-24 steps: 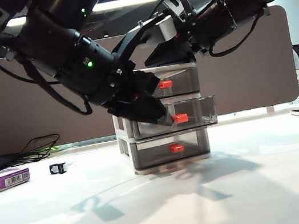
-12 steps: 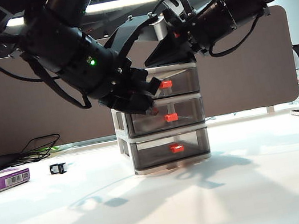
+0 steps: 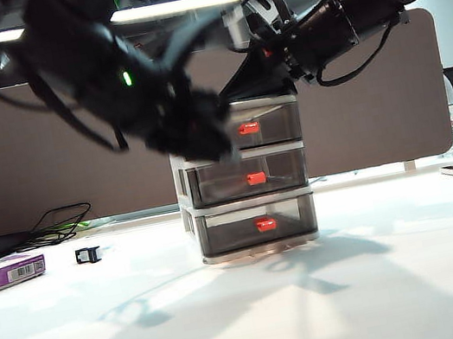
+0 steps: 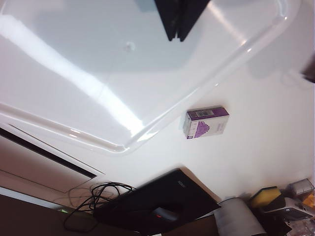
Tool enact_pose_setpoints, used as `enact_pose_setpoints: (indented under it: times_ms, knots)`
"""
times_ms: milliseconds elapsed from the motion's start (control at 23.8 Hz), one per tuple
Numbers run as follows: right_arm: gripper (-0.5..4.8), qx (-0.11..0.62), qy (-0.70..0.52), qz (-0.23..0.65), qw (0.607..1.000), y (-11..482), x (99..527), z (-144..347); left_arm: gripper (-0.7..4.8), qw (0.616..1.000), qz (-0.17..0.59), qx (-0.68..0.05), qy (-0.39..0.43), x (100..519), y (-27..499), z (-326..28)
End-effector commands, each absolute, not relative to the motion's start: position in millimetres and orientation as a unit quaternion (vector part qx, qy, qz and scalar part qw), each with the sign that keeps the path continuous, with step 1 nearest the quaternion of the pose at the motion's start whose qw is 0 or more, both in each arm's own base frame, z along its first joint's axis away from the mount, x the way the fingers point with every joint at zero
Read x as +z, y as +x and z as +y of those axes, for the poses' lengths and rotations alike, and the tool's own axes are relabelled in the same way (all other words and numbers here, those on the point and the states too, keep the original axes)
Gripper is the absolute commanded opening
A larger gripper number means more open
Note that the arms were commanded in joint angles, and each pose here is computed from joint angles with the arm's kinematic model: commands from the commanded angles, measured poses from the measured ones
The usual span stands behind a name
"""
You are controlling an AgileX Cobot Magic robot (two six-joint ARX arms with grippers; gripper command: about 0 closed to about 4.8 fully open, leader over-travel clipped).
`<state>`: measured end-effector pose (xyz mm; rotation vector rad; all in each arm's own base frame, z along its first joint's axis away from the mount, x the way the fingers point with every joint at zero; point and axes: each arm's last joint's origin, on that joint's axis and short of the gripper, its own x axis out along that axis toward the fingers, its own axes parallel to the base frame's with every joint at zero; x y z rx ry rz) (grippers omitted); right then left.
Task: Open the second layer of the drawer on the table, pick up the earphone case on the table and put it in, and finally close the drawer.
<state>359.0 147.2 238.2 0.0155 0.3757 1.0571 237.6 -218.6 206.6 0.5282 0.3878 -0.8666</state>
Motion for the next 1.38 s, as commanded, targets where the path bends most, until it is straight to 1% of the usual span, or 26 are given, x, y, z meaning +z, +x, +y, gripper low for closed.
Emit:
enact_pose_setpoints:
  times_ms: [42,126,210,378,419,587,713,797,923,965,1007,1133,1384]
  knots:
    - [-0.05,0.503,0.029,0.24,0.83,355.1,220.4,146.2,-0.05,0.858,0.166,-0.419,0.247,232.8,223.7,-209.8]
    - [-0.05,0.504,0.03,0.239,0.83,354.4,222.3,145.2,-0.05,0.864,0.154,-0.413,0.245,249.6,214.7,-200.6]
    - [-0.05,0.503,0.028,0.232,0.832,353.4,227.2,143.3,-0.05,0.876,0.14,-0.39,0.247,266.0,203.8,-188.3]
    - [-0.05,0.497,0.021,0.198,0.845,348.7,249.3,134.4,-0.05,0.903,0.105,-0.334,0.249,279.6,179.8,-160.2]
    - [-0.05,0.489,0.018,0.186,0.852,344.5,261.7,128.1,-0.05,0.914,0.099,-0.314,0.236,278.9,168.6,-148.1]
    - [-0.05,0.472,0.012,0.163,0.866,329.7,290.7,114.2,-0.05,0.936,0.085,-0.277,0.202,271.6,144.0,-123.3]
    - [-0.05,0.46,-0.015,0.162,0.873,313.4,305.7,106.3,-0.05,0.946,0.069,-0.268,0.168,264.3,126.7,-107.0]
    - [-0.05,0.451,-0.034,0.164,0.877,298.2,313.0,101.0,-0.05,0.957,0.054,-0.255,0.13,255.3,112.9,-93.8]
    - [-0.05,0.437,-0.039,0.155,0.885,280.5,312.8,95.2,-0.05,0.97,0.043,-0.222,0.093,245.4,103.1,-82.6]
    - [-0.05,0.409,-0.045,0.154,0.898,267.2,308.7,90.1,-0.05,0.979,0.036,-0.183,0.076,239.0,98.3,-75.4]
    - [-0.05,0.4,-0.046,0.151,0.903,259.0,304.7,87.2,-0.05,0.982,0.032,-0.171,0.067,236.0,96.0,-72.4]
    - [-0.05,0.375,-0.028,0.136,0.917,238.1,292.0,80.2,-0.05,0.985,0.023,-0.164,0.054,229.7,91.6,-67.9]
    - [-0.05,0.346,0.014,0.112,0.931,201.2,256.2,68.7,-0.05,0.988,0.018,-0.148,0.051,217.1,90.6,-65.9]
